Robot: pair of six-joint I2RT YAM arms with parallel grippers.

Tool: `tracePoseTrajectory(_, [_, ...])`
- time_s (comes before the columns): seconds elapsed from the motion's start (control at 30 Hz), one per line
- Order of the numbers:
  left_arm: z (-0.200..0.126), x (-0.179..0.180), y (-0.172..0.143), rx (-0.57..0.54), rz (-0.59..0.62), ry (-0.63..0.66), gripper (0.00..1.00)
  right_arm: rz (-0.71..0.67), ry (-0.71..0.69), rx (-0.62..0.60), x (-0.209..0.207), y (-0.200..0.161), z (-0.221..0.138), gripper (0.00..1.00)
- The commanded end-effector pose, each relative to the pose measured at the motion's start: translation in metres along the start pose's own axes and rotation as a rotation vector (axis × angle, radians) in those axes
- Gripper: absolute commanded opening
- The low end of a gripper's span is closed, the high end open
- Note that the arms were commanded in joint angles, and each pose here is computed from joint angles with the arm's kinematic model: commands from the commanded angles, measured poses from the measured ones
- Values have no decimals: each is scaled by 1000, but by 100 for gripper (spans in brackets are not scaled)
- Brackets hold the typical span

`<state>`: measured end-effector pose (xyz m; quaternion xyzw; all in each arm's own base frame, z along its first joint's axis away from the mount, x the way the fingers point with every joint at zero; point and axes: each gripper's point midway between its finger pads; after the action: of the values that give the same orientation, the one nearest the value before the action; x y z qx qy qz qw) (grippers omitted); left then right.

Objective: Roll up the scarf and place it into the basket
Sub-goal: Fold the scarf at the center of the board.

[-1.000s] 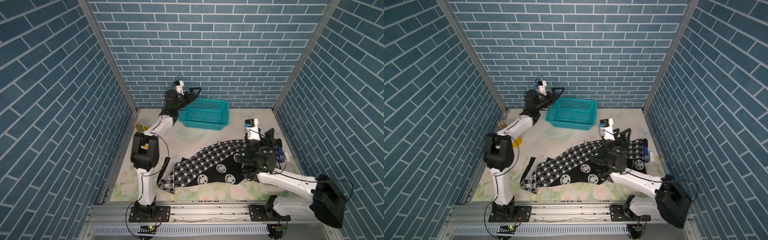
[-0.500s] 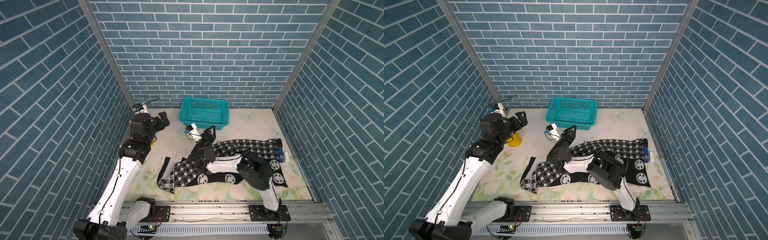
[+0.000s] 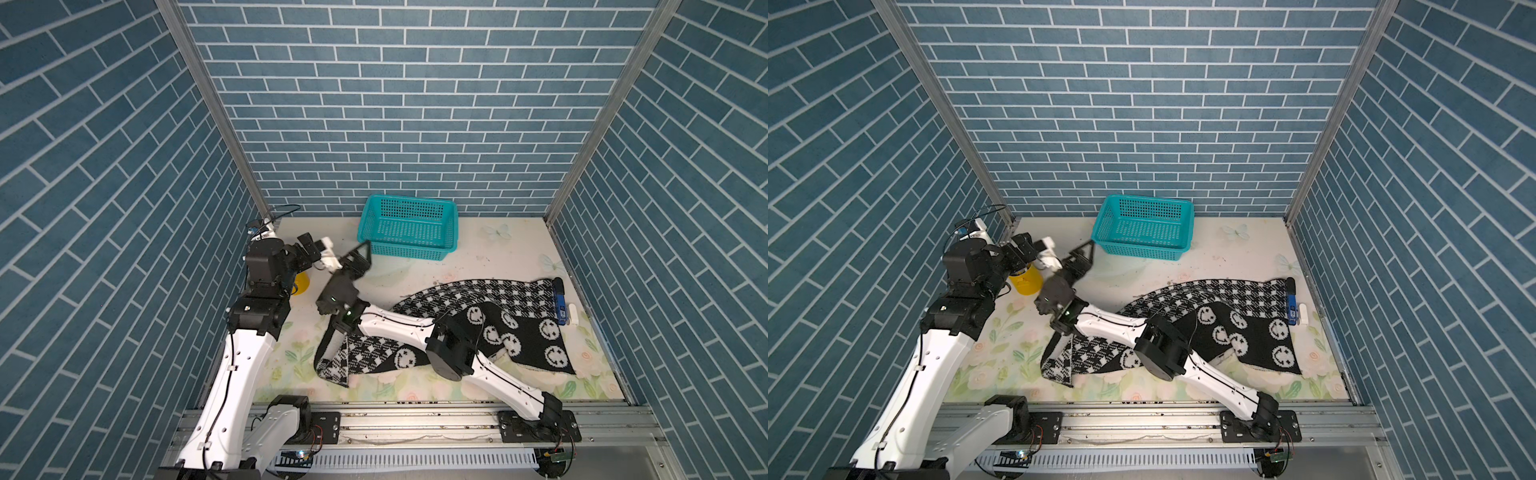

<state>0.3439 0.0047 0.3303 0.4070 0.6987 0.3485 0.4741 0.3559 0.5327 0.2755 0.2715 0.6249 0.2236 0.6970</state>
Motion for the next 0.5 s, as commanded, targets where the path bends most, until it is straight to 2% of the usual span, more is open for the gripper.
tracePoseTrajectory(0.0, [8, -3, -6, 10, -3, -42, 100, 426, 551, -73, 14, 44, -39, 99])
tracePoseTrajectory(0.1, [8, -9, -7, 25, 9, -80, 100, 482, 857, -69, 22, 52, -65, 99])
tracePoseTrajectory(0.17, [10, -11, -13, 65, 13, -88, 100, 408, 981, 6, 18, 35, -80, 99])
tracePoseTrajectory(0.2, [10, -10, -17, 86, 13, -85, 100, 368, 997, 61, 15, 20, -83, 100])
tracePoseTrajectory(0.27, [11, -3, -26, 128, 19, -54, 100, 245, 1068, 196, 14, -33, -94, 100])
tracePoseTrajectory(0.33, [10, 11, -31, 148, 6, -1, 100, 235, 1084, 274, -4, -77, -100, 100])
tracePoseTrajectory(0.47, [5, 51, -25, 154, -78, 95, 100, 263, 1203, 388, -19, -161, -122, 100])
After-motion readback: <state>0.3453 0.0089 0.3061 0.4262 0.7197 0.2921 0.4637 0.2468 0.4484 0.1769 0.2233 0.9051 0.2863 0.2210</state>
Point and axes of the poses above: each gripper's point midway between its finger pads, its own z axis out along the fingers, its own x axis along the line the jaws close on, y = z × x
